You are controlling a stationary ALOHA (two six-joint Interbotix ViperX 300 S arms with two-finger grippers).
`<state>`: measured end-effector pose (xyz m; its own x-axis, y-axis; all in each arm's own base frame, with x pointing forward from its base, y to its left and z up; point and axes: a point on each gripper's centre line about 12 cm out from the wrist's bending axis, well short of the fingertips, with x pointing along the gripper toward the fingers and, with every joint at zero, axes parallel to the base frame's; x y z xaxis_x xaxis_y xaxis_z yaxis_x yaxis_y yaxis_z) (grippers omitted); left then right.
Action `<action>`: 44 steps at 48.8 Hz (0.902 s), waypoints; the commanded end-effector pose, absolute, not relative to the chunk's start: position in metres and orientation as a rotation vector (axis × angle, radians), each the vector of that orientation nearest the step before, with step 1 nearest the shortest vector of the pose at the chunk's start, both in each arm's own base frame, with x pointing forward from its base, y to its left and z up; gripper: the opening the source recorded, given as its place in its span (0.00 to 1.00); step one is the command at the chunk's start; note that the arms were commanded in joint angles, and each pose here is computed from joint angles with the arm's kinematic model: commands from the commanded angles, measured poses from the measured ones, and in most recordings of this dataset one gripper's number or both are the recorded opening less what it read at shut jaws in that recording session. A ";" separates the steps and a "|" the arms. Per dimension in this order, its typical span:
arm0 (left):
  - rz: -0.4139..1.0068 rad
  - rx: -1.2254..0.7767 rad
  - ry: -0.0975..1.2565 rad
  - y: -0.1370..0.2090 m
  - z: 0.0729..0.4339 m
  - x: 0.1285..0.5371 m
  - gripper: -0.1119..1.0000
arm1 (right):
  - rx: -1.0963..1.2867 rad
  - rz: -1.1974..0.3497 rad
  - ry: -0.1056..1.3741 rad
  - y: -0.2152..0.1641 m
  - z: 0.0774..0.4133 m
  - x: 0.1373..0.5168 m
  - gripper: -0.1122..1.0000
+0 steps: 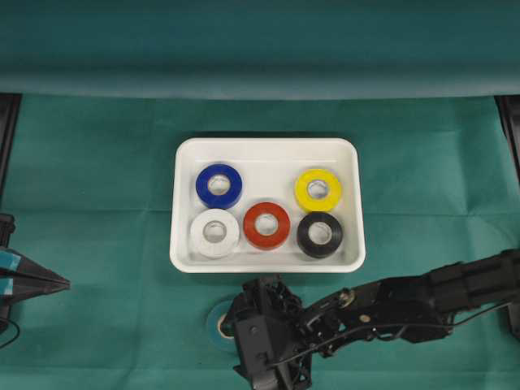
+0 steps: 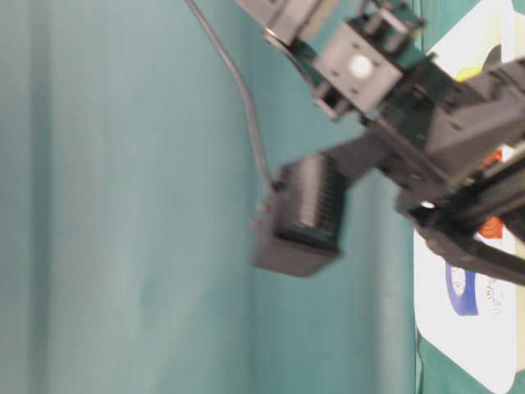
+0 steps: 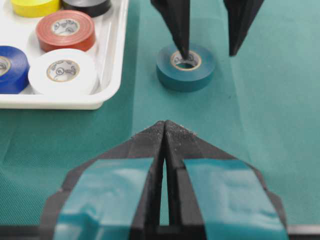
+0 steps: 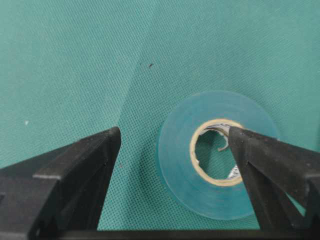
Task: Put the tape into the white case with the right arm.
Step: 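Insert a finger into the teal roll's hole and close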
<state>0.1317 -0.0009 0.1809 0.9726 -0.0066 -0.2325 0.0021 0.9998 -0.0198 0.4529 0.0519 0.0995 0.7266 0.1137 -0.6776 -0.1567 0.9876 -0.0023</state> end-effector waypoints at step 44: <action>-0.003 -0.020 0.222 -0.001 0.186 0.133 0.10 | -0.069 0.126 0.735 0.051 0.105 0.463 0.12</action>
<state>0.1317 -0.0009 0.1807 0.9722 -0.0066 -0.2340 0.0020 0.9998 -0.0198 0.4566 0.0510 0.0893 0.7055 0.0863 -0.7034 -0.1397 0.9900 -0.0187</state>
